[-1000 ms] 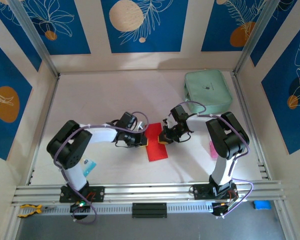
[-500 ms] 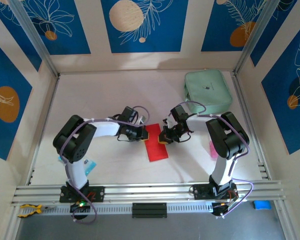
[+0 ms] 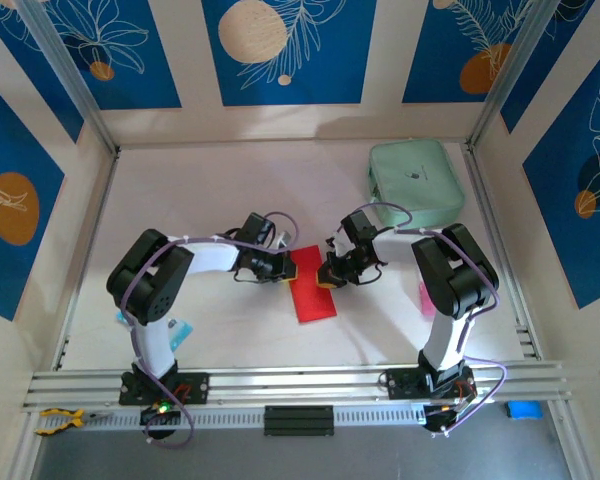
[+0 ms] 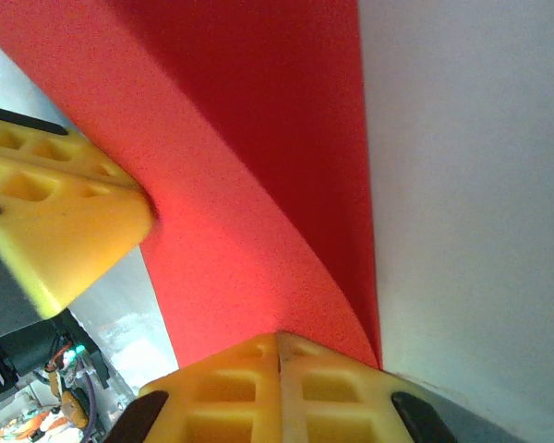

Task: Fold a paper plane with a square sheet of paper (pick it up from the middle)
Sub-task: First fold the square sheet of paper in half at the center of the table.

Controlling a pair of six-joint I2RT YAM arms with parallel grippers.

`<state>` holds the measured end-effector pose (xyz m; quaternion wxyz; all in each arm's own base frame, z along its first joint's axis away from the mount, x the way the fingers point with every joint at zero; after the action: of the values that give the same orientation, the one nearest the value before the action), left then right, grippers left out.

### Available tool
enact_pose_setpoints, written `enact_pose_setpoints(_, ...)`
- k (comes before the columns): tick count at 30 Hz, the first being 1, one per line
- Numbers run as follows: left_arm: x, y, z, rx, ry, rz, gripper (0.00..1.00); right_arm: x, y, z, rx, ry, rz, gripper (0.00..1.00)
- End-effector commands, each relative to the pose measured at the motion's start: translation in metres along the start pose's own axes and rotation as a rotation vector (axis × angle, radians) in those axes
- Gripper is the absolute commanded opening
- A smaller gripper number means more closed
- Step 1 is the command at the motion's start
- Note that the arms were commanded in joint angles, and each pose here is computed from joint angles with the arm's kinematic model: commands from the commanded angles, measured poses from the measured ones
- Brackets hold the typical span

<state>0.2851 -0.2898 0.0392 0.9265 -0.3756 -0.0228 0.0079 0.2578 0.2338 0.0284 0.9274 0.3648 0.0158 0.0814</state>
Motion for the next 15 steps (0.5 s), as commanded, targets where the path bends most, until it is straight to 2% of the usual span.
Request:
enact_pose_setpoints(1,0.013,-0.011,0.010,-0.028,-0.025,-0.021,0.00,-0.017,-0.022,-0.008,-0.082,0.060,-0.058,0.00)
enact_pose_setpoints(6,0.020,-0.003,0.006,-0.037,-0.023,0.000,0.00,-0.017,-0.022,-0.007,-0.082,0.057,-0.057,0.00)
enact_pose_setpoints(15,0.025,0.032,-0.005,0.051,-0.026,0.076,0.00,-0.020,-0.023,-0.007,-0.084,0.062,-0.060,0.00)
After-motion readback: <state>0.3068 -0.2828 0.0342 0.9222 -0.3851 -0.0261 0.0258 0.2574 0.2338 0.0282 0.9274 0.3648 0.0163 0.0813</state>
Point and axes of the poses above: each hand's point on the last joint's axis, 136 mm out from that joint toward the fingers, its own z axis back along the fingers, its own y axis along the line the jaws close on, x = y × z, the point moved 2 cm from there along z, back along the fingers, and after that the axes turned 8 degrees about z, right-handed, at the moved point
